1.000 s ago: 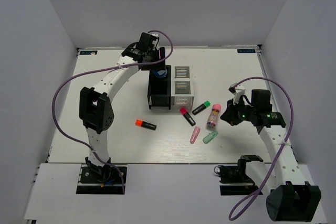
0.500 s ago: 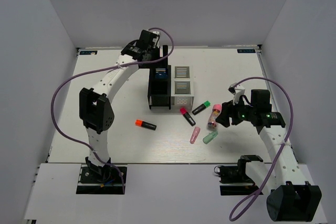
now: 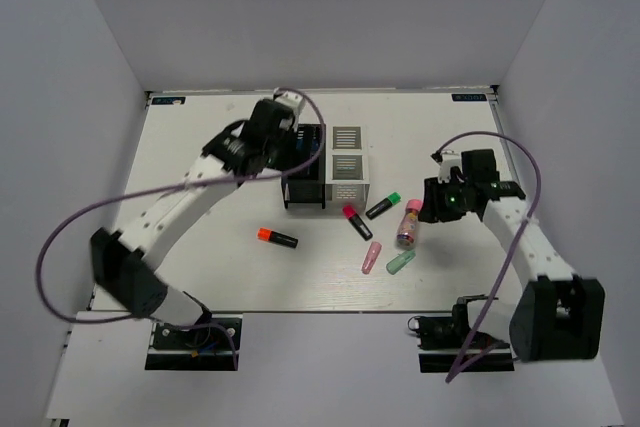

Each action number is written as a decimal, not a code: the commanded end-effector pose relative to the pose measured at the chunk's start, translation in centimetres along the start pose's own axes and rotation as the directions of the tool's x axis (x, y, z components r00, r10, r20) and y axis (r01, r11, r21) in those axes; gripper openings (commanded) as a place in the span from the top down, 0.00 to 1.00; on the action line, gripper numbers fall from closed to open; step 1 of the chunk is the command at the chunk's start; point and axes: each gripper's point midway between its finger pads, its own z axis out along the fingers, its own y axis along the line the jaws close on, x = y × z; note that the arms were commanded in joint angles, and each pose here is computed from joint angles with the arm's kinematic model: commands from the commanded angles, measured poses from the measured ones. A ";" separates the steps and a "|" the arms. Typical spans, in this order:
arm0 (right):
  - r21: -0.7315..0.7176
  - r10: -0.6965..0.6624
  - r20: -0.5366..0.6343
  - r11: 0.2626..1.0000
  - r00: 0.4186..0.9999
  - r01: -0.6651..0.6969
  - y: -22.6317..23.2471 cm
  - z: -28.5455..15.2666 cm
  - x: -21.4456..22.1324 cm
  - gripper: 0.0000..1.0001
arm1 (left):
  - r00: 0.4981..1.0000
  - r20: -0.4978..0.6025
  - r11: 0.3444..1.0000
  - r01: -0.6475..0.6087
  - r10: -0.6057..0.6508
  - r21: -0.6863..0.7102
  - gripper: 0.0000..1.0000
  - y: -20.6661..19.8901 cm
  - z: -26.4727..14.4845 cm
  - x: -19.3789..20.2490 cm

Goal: Sort the stationery into containers
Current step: Pick up the stationery from the center of the board.

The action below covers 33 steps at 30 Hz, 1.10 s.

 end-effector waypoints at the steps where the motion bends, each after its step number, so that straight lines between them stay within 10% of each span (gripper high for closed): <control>1: 0.099 0.086 -0.019 0.992 0.996 -0.083 -1.9 1.1 -2.5 0.48 | 0.998 0.002 0.994 -0.065 0.066 -0.084 0.06 2.8 -4.3 5.6; 4: 0.129 0.134 0.016 0.982 0.991 -0.135 -2.5 1.5 -4.5 0.32 | 0.997 0.069 0.996 -0.039 0.045 -0.085 0.05 4.6 -7.7 8.4; 12: 0.151 0.376 -0.148 0.923 0.915 -0.355 -3.0 6.2 -5.6 0.28 | 1.000 -0.003 0.993 0.014 -0.014 -0.117 0.05 8.1 -8.7 18.2; 33: 0.321 0.460 -0.343 0.877 0.819 -0.358 -3.4 9.1 0.7 0.27 | 0.995 -0.025 0.986 0.088 -0.093 -0.142 0.05 9.7 -9.6 23.5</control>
